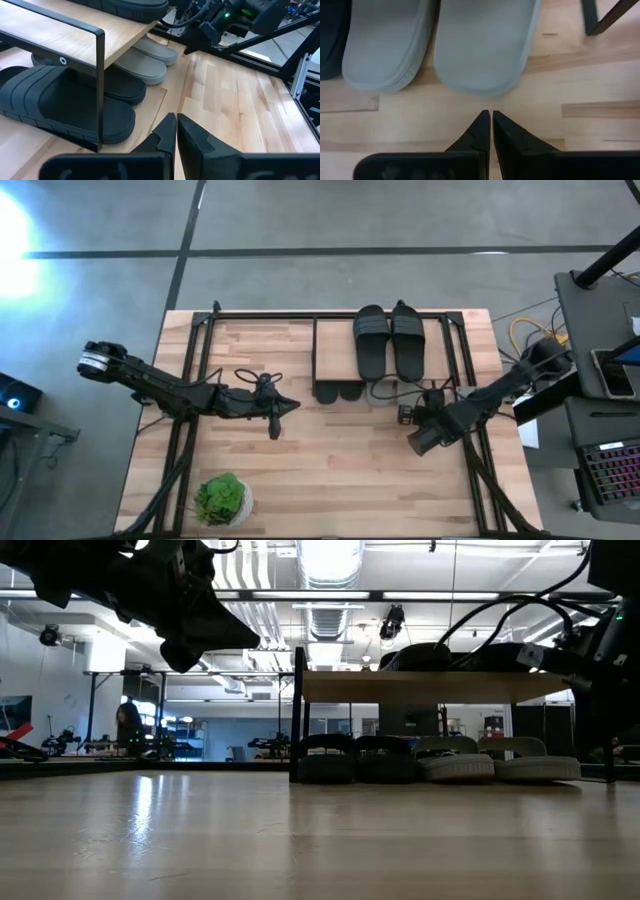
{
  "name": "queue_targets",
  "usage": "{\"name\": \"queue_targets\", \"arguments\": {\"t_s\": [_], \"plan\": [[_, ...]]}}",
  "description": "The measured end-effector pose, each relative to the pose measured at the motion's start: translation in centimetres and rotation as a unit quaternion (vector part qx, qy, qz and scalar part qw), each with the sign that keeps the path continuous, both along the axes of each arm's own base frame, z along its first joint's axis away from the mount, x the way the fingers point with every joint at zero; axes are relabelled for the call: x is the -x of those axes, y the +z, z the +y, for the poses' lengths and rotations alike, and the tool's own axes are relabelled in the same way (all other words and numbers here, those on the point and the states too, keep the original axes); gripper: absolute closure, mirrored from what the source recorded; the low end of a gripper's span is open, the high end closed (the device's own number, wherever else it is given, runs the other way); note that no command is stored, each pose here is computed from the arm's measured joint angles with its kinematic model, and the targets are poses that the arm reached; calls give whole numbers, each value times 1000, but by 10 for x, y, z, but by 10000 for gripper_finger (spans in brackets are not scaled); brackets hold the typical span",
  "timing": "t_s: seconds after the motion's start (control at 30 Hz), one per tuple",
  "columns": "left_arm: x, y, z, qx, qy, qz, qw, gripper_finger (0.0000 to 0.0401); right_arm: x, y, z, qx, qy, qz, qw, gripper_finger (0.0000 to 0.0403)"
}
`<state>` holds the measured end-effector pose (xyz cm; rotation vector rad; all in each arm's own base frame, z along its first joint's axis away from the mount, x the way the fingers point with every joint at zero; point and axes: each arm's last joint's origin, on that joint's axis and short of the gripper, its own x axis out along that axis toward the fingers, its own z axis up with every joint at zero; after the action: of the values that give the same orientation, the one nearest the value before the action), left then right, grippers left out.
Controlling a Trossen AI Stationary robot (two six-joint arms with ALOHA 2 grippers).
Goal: Pick and place slides into the shelf
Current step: Adjust the gray slides under the shelf
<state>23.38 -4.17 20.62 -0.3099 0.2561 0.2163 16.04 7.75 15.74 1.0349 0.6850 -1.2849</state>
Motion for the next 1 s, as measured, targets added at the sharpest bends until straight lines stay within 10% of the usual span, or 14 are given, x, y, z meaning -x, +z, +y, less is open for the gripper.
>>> {"name": "queue_targets", "arguments": {"t_s": [0.57,1.0], "plan": [[0,0,0,0,-1,-1,1000,401,-21,-10,12,38,93,11,995,390],[0,0,0,1,-3,0,1000,401,-23,-32,13,68,40,64,995,390]]}}
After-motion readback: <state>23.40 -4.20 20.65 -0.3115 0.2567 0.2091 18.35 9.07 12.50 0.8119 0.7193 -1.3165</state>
